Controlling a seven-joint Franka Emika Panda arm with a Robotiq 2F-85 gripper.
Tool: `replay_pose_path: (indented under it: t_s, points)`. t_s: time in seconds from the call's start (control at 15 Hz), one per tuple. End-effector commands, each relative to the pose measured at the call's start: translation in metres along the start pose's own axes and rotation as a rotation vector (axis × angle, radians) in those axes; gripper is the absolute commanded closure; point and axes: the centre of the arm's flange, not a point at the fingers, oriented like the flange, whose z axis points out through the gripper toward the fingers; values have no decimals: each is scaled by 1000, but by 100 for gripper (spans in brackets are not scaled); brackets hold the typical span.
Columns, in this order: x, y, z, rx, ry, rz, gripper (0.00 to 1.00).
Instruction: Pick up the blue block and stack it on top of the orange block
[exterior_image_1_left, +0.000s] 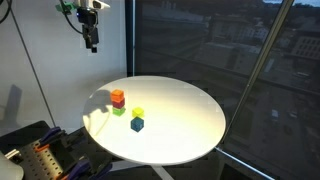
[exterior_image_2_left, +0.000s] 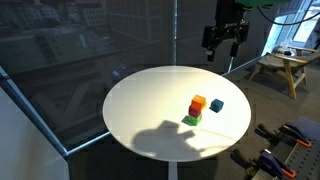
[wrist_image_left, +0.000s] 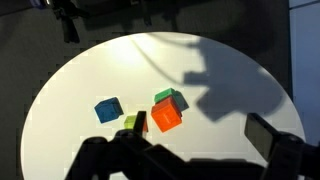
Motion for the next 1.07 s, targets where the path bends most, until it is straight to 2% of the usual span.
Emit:
replay_pose_path:
  t_s: [0.0, 0.53, 1.0]
  points:
    - [20, 3, -7, 28, 23, 42, 0]
    - [62, 27, -6, 92, 105, 133, 0]
    - [87, 45, 18, 74, 93, 173, 0]
